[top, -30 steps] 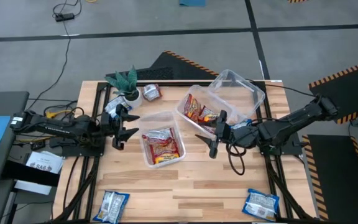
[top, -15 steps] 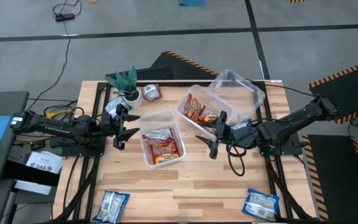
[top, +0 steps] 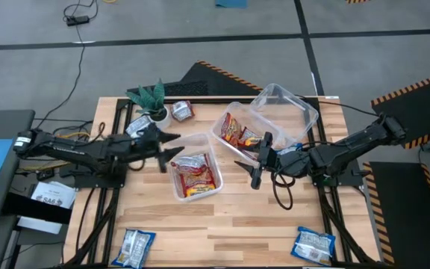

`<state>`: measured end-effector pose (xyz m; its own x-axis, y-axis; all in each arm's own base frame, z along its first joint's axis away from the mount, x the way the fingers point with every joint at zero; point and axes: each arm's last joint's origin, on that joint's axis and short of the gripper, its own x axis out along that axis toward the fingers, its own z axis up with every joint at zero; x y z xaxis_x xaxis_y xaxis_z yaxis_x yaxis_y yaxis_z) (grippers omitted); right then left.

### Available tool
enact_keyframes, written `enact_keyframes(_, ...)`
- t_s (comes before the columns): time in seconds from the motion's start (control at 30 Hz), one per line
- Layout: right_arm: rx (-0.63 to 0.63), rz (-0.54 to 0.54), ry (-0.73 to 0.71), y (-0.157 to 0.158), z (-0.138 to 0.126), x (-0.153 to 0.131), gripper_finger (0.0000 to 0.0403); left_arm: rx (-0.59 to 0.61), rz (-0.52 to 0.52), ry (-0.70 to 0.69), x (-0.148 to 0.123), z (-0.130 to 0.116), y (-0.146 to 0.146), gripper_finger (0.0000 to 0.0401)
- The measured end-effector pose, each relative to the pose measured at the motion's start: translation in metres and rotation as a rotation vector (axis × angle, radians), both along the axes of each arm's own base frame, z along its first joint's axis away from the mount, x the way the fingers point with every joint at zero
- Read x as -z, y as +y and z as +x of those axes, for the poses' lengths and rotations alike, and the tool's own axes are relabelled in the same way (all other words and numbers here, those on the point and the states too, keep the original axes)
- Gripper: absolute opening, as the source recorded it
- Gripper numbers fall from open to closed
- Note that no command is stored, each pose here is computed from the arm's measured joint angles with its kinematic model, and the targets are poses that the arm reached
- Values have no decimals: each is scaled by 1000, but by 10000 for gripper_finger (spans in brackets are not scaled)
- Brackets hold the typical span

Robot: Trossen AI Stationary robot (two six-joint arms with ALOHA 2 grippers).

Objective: Sort Maruchan noodles
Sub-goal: Put the red noodle pack into the middle bin

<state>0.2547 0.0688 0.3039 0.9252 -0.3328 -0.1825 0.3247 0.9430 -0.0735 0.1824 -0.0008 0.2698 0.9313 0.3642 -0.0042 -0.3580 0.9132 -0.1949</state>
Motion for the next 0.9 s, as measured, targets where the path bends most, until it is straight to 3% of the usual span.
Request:
enact_keyframes(0.1,0,0,0,0,0,0,260,-91,31,49,-13,19,6,233)
enact_keyframes(0.4,0,1,-1,0,0,0,260,-198,20,283,-45,64,37,233)
enact_keyframes(0.63,0,0,1,0,0,0,260,-299,-24,421,-30,78,69,233)
enact_keyframes(0.9,1,-1,2,0,0,0,260,-298,-80,467,-13,85,95,233)
